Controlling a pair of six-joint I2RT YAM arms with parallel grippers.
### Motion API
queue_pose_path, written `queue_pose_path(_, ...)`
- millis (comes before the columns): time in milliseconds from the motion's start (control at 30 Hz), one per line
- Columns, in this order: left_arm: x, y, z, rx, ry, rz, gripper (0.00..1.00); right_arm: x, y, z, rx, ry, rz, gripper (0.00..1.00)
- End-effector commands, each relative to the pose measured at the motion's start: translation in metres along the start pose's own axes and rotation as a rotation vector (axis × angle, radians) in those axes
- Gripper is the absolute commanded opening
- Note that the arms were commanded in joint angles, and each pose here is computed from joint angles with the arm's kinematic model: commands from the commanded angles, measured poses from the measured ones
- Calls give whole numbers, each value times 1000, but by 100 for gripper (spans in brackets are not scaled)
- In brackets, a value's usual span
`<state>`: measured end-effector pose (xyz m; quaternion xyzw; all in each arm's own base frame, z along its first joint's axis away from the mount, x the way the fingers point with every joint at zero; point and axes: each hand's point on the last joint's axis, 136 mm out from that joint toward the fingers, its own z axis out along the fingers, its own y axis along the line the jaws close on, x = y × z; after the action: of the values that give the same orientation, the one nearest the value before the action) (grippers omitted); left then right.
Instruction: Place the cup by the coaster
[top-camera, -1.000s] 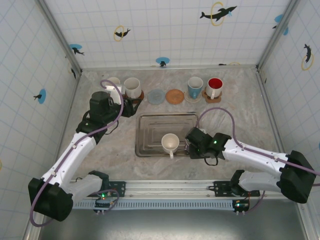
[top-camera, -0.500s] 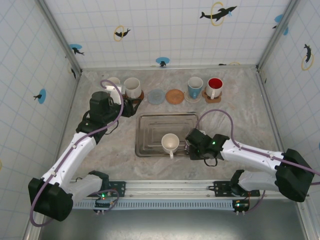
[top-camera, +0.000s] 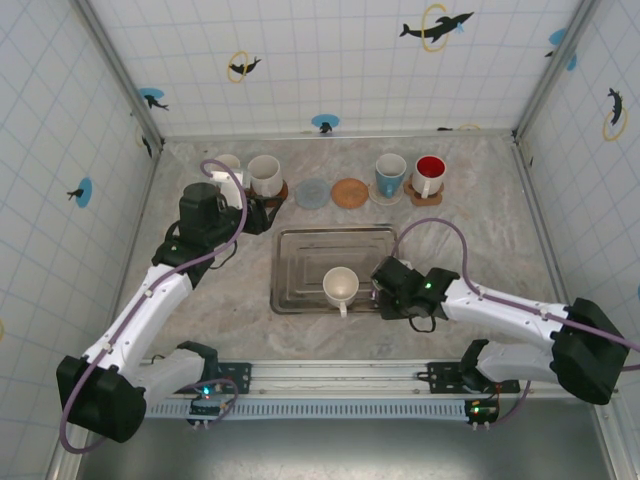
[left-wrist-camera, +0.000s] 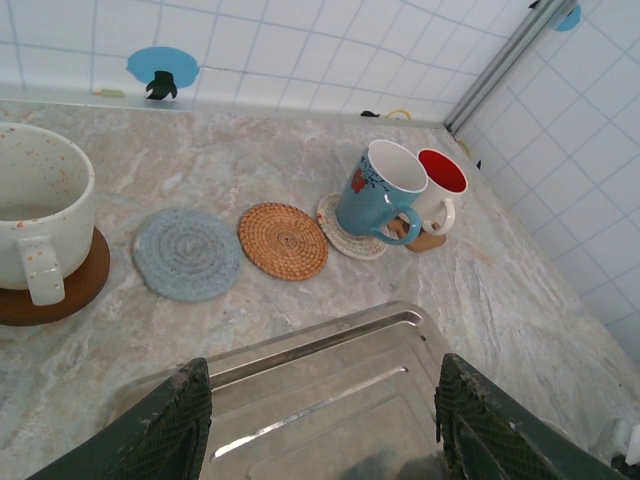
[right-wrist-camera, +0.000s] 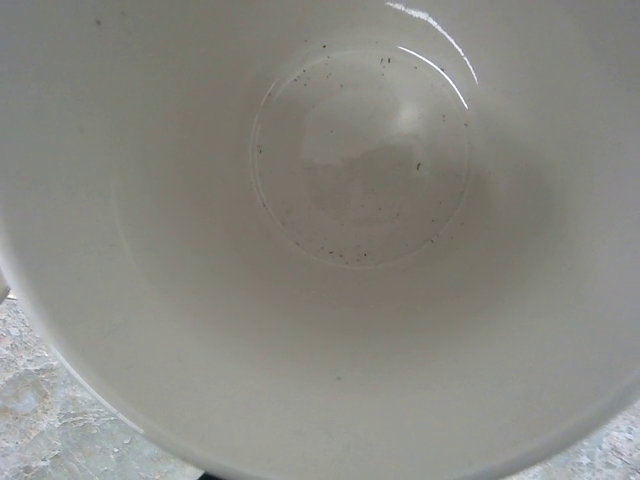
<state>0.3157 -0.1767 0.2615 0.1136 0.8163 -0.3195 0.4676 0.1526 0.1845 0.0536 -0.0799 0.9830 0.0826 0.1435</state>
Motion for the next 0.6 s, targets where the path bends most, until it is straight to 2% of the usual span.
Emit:
queue_pose_path(0, 3, -2, 1, 5, 11, 21, 60, -17, -3, -20, 25, -67, -3, 0)
queue_pose_path(300, 2, 0, 2, -2, 14, 23, 60, -35, 1, -43, -6, -157, 5, 0)
queue_pose_path(567, 3, 0, 3, 0, 18, 24, 60, -45, 5, -50, -14, -170, -10, 0)
